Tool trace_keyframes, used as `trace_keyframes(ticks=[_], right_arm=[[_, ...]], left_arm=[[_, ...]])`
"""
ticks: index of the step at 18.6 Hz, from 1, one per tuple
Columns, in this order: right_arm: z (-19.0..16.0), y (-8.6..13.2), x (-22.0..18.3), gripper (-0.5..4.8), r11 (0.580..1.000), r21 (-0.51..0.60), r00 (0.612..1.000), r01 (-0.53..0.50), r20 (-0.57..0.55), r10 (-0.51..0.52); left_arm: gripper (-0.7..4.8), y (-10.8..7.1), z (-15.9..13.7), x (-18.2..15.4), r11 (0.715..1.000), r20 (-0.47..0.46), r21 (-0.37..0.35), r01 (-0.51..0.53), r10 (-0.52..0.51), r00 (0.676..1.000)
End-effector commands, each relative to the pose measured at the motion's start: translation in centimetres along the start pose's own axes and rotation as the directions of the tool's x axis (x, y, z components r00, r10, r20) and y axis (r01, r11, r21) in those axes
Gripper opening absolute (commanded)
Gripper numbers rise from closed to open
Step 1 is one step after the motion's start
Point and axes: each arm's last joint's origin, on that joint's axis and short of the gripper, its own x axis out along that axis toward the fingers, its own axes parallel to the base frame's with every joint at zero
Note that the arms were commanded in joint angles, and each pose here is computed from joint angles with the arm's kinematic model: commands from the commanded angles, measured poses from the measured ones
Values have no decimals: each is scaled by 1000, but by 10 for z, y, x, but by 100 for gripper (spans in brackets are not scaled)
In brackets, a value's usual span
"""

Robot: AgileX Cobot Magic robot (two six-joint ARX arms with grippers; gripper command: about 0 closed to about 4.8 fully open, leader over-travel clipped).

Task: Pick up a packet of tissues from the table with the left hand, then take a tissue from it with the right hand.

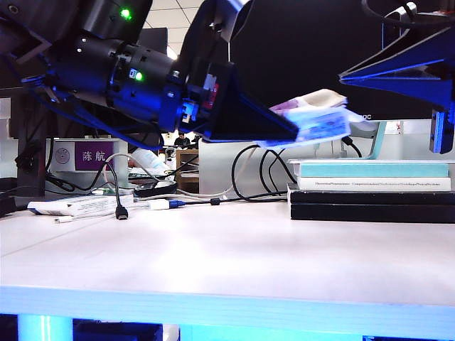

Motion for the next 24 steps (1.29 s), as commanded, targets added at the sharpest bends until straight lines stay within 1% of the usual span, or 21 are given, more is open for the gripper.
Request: trace_keyframes(ticks=[1,6,10,13,16,17,18,19,22,24], right_arm=[[3,3,0,0,1000,-26,1000,-14,-1,14],[2,3,0,-1,1000,-25,1000,-17,-3,17],[2,3,1,-1,999,-27,999,-30,-11,30],[1,5,6,-1,995,-85,999,-46,-32,44],[2,4,7,1,996,-86,1000,1,-11,-2],[3,4,7,158,995,-101,1000,8,-2,-9],[3,5,7,260,994,-108,1000,8,0,-8],[4,4,7,293,994,-109,1000,17,6,-17],[4,4,7,293,993,-108,999,45,22,-43],[5,4,7,292,992,-119,999,47,27,-44]], left_arm=[[57,-3,6,3,1000,30,21,21,-21,999],[57,-4,6,5,1000,29,15,13,-13,1000],[57,-3,10,6,1000,49,10,7,-8,999],[57,-2,11,6,1000,54,10,8,-9,999],[58,-2,11,6,1000,52,9,9,-10,999],[59,-2,11,6,1000,48,5,10,-10,999],[61,-2,10,6,1000,46,4,11,-11,999],[86,-2,10,6,1000,41,0,10,-10,999],[89,-3,9,6,1000,31,-5,13,-13,999],[89,-3,7,6,1000,20,-14,16,-16,1000]])
